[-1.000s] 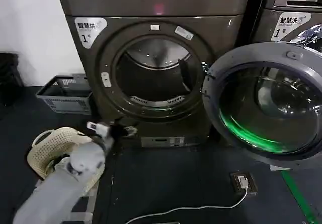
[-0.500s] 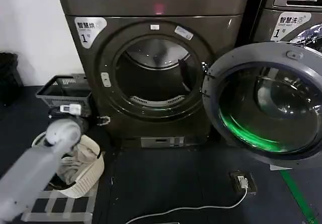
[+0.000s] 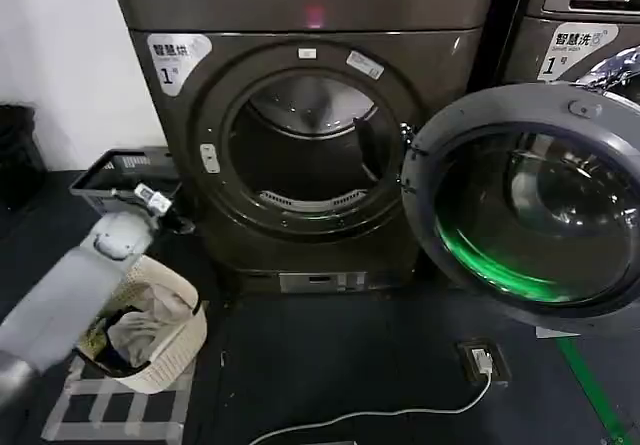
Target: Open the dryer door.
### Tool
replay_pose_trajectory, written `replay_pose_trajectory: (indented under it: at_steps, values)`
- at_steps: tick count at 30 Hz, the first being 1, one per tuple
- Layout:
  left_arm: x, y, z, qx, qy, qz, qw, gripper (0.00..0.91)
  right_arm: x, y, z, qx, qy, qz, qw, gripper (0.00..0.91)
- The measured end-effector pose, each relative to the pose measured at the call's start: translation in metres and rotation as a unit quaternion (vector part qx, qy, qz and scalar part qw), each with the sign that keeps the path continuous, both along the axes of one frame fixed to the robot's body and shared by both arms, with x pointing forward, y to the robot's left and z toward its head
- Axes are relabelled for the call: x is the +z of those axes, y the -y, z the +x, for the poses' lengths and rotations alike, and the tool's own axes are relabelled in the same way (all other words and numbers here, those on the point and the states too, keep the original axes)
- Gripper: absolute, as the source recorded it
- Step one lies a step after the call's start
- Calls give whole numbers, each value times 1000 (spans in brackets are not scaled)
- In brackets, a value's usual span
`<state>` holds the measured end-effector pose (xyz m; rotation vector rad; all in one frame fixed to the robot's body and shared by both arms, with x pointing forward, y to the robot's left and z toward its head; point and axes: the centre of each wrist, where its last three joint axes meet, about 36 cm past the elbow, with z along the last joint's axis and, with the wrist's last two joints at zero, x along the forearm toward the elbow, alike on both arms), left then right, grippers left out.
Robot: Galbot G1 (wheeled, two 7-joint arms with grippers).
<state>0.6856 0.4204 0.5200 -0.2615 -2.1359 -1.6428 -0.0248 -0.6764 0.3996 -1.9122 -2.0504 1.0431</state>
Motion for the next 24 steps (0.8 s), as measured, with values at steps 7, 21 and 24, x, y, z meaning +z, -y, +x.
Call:
replay_pose_trajectory:
  at_steps: [7, 21, 24]
  values:
    - [3, -26, 4, -102, -4, 214, 972, 907, -2, -2, -1, 0, 1, 3, 1000, 907]
    - [44, -43, 31, -411, -85, 439, 795, 907, -9, -12, 7, 17, 18, 19, 1000, 907]
    - [54, -38, 34, -431, -120, 478, 756, 907, -8, -12, 5, 17, 23, 22, 999, 907]
